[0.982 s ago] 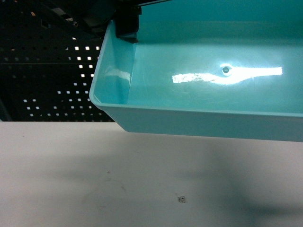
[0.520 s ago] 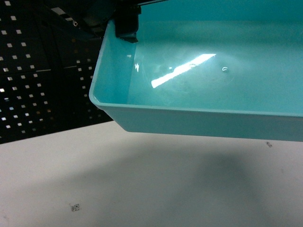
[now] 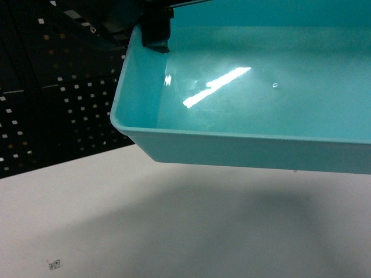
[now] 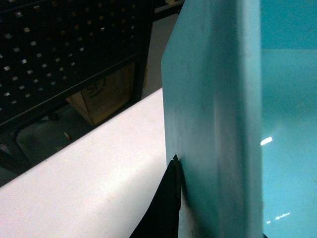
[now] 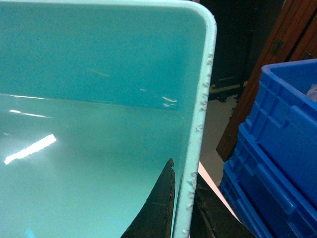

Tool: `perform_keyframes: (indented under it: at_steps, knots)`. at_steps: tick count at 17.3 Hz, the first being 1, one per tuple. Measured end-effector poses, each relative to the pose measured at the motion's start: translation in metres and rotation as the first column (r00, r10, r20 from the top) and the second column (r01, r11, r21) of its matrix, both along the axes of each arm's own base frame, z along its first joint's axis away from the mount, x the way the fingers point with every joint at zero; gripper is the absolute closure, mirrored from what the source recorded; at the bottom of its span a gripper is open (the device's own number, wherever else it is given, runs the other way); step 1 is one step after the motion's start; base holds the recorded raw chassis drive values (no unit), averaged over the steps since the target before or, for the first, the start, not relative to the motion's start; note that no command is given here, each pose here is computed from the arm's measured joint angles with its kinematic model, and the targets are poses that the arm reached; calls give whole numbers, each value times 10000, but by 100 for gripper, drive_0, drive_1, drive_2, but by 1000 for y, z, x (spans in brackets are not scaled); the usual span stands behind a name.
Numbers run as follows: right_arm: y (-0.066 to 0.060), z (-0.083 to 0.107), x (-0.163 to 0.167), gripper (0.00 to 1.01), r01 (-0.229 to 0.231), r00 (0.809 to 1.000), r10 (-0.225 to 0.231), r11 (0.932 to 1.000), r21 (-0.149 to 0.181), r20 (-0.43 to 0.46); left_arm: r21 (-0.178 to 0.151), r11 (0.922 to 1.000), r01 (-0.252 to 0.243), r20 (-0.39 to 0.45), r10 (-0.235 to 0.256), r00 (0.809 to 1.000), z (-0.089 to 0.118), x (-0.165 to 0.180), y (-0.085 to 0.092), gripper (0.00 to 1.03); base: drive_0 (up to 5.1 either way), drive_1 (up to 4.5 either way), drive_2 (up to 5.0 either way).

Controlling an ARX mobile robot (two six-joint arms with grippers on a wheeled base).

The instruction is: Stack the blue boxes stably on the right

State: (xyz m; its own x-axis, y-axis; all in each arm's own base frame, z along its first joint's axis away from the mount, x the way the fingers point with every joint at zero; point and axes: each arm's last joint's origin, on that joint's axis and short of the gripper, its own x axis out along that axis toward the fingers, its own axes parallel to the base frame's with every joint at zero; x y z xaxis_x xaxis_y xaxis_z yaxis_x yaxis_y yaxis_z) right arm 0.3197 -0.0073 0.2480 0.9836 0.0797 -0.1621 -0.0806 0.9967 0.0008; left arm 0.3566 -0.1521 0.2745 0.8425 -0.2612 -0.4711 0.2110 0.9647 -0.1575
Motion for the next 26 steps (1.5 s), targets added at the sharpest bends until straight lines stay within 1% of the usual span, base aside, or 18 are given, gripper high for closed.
perform_keyframes:
  at_steps: [26]
  knots:
    - [0,0,0,94,0,10000,0,10000,0,11,-3,10000,2,15,-2,10000,0,0,0,97,-157,-157,-157]
